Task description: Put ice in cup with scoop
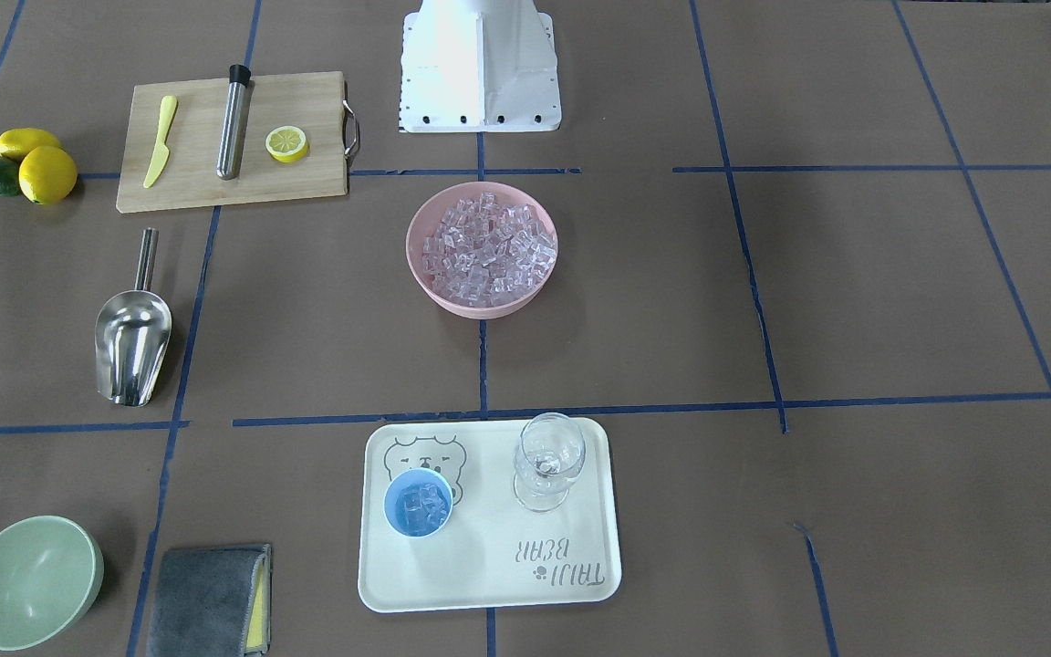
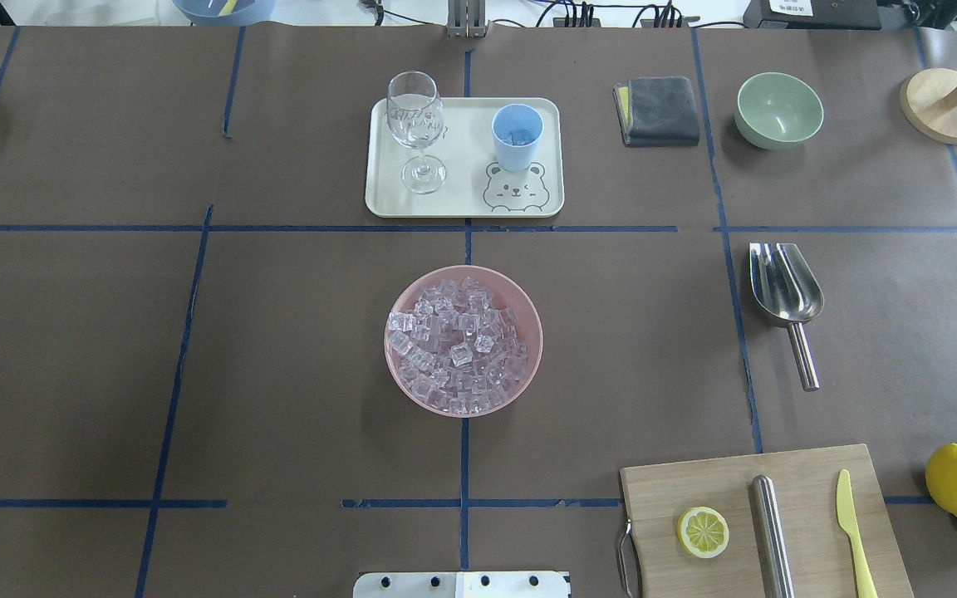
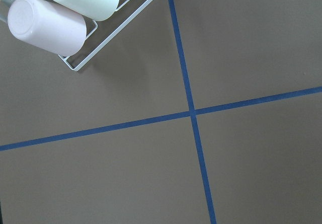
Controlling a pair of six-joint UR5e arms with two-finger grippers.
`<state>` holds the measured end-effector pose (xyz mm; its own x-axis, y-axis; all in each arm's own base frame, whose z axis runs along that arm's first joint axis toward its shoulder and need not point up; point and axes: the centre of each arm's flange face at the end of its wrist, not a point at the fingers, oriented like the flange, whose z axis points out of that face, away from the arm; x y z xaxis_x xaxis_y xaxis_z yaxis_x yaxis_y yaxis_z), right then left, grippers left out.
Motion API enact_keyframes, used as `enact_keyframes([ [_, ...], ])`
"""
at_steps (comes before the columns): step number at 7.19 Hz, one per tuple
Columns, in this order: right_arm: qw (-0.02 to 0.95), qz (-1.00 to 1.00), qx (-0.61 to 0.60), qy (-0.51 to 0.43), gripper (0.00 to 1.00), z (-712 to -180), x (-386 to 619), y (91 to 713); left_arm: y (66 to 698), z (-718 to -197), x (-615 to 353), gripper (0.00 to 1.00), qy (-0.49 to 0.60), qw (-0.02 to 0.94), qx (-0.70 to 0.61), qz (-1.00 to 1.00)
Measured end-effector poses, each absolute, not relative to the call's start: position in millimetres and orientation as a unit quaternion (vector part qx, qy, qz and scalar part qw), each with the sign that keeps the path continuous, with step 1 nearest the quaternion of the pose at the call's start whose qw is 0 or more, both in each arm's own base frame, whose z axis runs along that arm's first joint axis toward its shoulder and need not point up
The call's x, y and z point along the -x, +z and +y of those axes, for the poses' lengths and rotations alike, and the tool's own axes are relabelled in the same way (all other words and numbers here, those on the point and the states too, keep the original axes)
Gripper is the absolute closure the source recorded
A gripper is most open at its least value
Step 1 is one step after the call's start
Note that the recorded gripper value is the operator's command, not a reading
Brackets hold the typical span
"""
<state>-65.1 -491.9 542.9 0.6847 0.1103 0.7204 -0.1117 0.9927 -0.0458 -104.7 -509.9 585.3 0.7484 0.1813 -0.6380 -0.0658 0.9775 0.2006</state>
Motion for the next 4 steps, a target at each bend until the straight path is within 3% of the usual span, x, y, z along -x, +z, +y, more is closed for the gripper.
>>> enact_keyframes([
  [4,0.912,-0.410,0.001,0.017,0.00,-481,64,554,586,-513,79,0.00,0.074,0.914,-0.068,0.392],
])
